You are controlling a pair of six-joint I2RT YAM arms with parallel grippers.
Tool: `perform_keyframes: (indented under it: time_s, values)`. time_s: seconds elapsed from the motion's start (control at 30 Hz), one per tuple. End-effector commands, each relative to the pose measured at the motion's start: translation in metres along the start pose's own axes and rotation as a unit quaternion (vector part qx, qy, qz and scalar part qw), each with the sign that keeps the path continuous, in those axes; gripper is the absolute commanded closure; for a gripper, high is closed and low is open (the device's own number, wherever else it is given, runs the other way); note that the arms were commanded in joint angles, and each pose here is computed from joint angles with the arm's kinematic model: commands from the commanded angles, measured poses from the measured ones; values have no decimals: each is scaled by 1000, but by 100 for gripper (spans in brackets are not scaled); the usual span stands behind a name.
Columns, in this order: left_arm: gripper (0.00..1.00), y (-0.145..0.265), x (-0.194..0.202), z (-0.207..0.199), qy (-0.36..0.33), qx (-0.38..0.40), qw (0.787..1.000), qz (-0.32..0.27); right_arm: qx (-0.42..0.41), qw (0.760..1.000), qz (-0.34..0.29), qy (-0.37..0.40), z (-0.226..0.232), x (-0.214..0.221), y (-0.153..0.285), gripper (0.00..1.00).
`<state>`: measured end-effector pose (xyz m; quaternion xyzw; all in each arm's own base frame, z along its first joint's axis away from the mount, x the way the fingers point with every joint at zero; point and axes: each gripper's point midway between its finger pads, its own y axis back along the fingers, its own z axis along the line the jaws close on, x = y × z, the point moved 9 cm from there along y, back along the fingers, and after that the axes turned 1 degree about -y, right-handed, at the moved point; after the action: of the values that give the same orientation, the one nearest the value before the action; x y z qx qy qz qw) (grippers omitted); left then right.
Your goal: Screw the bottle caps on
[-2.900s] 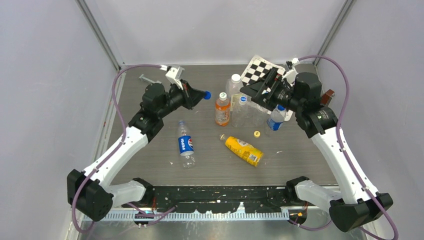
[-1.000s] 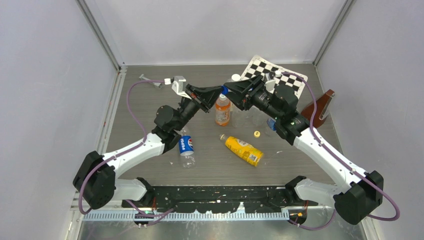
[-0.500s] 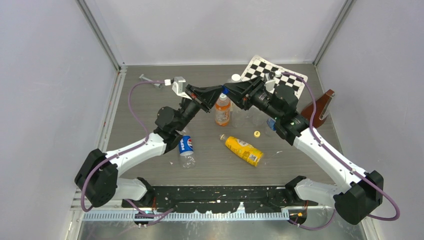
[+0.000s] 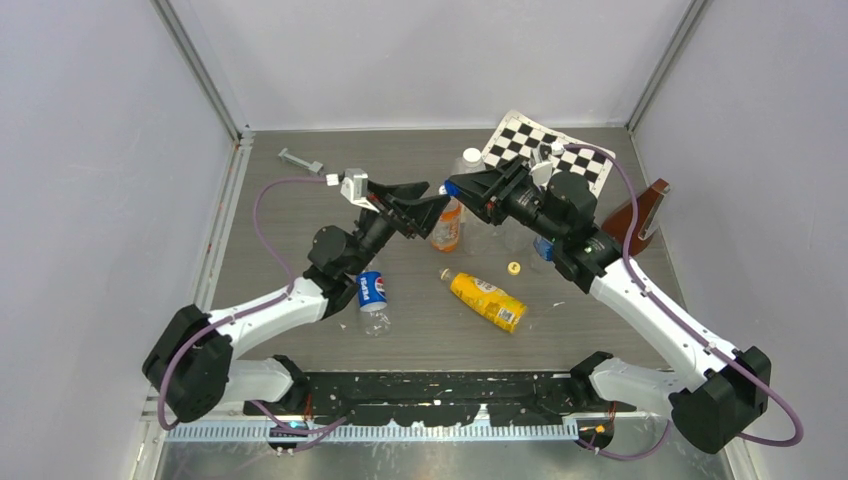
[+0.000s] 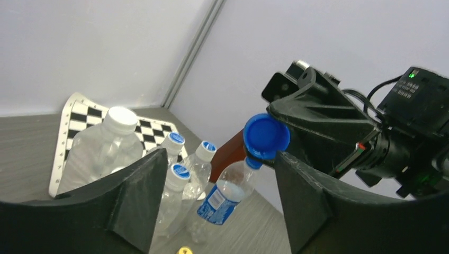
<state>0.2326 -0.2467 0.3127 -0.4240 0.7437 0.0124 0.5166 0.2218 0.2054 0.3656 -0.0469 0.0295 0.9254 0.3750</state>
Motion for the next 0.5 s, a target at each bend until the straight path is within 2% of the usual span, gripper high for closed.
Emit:
perform_keyframes:
  time_s: [0.0, 0.1, 0.23, 0.33, 0.47]
  values:
    - [20, 20, -18, -10, -7, -11, 1000, -11, -13, 996, -5, 83, 19, 0, 9, 86]
    - [10, 43, -21, -8, -26, -61, 997, 47, 13, 993, 7, 114, 15, 1, 10, 87]
    - [2, 84, -34, -6, -71, -140, 980, 123, 48, 984, 22, 172, 6, 5, 8, 87]
    - [0, 118, -44, -5, -92, -203, 959, 174, 75, 966, 52, 241, -3, 14, 7, 87]
    - [0, 149, -58, -5, -101, -282, 930, 213, 98, 933, 134, 319, -29, 44, -3, 86]
